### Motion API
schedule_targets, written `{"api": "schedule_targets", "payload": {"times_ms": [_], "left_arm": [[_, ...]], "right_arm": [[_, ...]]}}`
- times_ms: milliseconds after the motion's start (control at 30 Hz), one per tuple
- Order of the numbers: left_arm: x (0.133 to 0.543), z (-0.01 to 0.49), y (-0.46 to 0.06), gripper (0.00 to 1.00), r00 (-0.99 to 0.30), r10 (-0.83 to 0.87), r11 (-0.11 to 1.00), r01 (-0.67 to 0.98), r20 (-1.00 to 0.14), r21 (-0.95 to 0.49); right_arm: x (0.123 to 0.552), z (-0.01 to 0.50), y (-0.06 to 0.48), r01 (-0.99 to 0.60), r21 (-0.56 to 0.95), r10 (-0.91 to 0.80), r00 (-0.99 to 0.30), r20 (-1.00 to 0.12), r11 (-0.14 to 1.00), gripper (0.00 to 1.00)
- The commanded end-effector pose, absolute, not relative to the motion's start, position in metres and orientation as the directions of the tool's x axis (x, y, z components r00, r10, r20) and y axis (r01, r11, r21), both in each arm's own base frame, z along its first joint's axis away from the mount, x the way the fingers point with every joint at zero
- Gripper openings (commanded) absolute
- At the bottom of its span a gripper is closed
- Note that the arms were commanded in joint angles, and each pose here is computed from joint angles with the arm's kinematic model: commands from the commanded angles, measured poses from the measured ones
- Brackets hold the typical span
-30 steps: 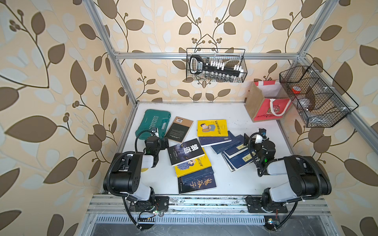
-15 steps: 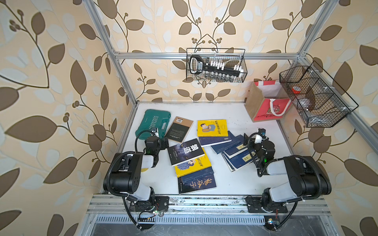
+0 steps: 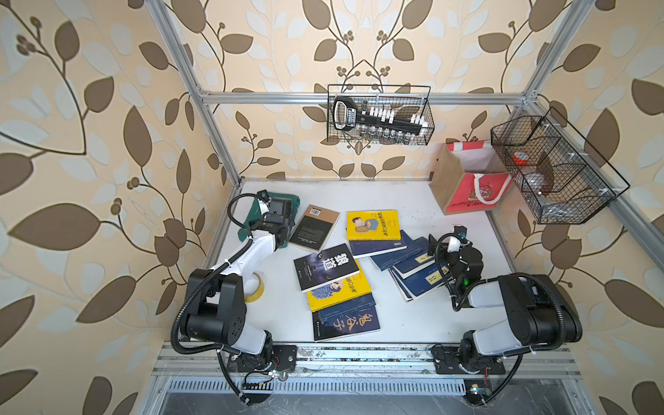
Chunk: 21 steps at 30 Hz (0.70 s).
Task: Put the books into the canvas bag
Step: Move the canvas bag to the center of the board.
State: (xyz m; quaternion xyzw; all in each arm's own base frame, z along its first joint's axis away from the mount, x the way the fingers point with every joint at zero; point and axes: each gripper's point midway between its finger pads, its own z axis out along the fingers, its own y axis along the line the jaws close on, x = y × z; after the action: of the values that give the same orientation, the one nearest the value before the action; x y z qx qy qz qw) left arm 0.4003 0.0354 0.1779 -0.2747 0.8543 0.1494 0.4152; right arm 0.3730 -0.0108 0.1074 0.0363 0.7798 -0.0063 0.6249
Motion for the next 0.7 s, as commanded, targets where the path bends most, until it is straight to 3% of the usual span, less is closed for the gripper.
{"api": "schedule_targets", "payload": {"times_ms": [0,133,433,667], "left_arm": [[0.321,0.185,0.069,0.99,-0.567,-0.418,0.615,-0.752,-0.71,0.238],[0.309,0.205,0.052,0.99,-0.59,-0.479,0.682,-0.716,-0.65,0.147],[0.296,0.206,-0.027,0.99,-0.787,-0.42,0.906,-0.396,-0.452,-0.151],[0.28,0.218,-0.106,0.99,-0.91,-0.244,0.882,-0.065,-0.335,-0.467]], "right_arm": [[0.374,0.115,-0.01,0.062,0.026,0.037,-0.189,-0.981,0.998,0.98],[0.375,0.115,-0.011,0.047,0.039,0.047,-0.192,-0.98,0.998,0.98],[0.375,0.116,-0.012,0.034,0.057,0.063,-0.188,-0.98,0.998,0.98],[0.376,0.115,-0.011,0.037,0.05,0.056,-0.194,-0.979,0.998,0.98]]}}
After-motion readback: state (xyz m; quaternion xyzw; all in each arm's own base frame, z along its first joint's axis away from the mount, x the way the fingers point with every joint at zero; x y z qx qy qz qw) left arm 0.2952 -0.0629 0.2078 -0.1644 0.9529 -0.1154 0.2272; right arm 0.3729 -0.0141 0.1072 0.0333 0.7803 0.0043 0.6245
